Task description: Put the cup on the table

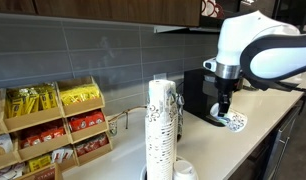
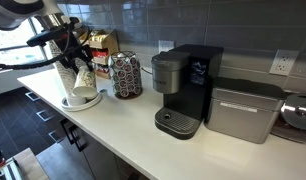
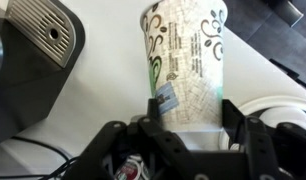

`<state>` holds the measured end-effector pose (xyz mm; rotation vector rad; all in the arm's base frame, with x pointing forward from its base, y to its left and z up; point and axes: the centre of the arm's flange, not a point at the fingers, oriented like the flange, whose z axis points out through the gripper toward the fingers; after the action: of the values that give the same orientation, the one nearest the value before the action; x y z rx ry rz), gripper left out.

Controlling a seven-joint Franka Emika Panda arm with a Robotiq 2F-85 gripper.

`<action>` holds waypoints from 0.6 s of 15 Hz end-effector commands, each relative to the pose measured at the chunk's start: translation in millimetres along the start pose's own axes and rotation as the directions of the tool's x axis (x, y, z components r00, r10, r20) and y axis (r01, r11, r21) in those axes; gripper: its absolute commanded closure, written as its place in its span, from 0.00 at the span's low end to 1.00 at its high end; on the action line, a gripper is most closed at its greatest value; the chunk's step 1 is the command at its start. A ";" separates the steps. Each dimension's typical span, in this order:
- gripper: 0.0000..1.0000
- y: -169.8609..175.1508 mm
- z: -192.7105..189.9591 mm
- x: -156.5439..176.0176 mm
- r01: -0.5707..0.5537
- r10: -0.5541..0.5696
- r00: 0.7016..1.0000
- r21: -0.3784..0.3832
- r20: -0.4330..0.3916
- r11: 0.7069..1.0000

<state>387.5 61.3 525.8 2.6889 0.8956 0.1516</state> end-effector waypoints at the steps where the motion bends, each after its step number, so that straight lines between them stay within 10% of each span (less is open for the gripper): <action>1: 0.62 -9.2 52.3 16.6 0.102 -0.104 0.987 0.018 0.123 0.995; 9: 0.62 -17.7 128.6 30.6 0.196 -0.200 0.978 0.071 0.063 0.978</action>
<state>421.6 67.9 419.5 2.6427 1.1141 -0.0545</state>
